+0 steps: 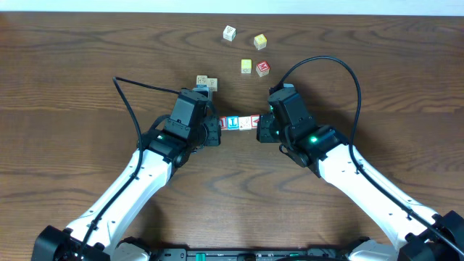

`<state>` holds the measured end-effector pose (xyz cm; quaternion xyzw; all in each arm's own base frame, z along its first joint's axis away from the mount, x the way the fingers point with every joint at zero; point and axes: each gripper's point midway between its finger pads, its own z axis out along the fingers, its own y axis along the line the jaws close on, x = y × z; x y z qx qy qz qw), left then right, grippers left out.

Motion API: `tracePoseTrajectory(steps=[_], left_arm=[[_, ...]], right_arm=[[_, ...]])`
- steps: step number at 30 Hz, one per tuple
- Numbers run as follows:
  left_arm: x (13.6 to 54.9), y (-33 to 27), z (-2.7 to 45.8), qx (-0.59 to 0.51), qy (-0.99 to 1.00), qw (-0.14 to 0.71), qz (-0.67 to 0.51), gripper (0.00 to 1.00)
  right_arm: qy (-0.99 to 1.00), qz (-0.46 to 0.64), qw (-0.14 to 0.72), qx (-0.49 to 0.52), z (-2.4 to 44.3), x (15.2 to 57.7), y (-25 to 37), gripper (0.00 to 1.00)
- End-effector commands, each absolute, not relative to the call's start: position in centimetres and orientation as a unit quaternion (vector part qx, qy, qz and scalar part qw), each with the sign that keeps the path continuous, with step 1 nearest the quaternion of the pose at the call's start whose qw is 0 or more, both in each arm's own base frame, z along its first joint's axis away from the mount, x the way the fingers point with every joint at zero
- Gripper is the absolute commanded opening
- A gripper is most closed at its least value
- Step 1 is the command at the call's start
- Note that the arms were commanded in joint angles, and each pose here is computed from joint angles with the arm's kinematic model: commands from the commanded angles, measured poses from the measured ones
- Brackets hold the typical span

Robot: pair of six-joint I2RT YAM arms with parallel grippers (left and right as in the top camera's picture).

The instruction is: Lift 4 blocks

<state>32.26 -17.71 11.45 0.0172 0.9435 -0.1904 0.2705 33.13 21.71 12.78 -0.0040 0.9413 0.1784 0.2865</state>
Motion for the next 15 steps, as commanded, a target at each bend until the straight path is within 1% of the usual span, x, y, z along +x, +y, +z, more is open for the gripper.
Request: tracePoseTrajectory(steps=[1, 15], left_arm=[[30.28, -24.27, 16.26, 0.106, 0.905, 0.263, -0.319, 0.07], [30.27, -24.27, 16.25, 0.106, 0.905, 0.262, -0.319, 0.08]], right_arm=[[0.909, 0.328, 0.237, -0.101, 16.68, 29.17, 29.18, 0.01], [0.909, 0.328, 0.237, -0.101, 16.68, 29.16, 29.19, 0.01]])
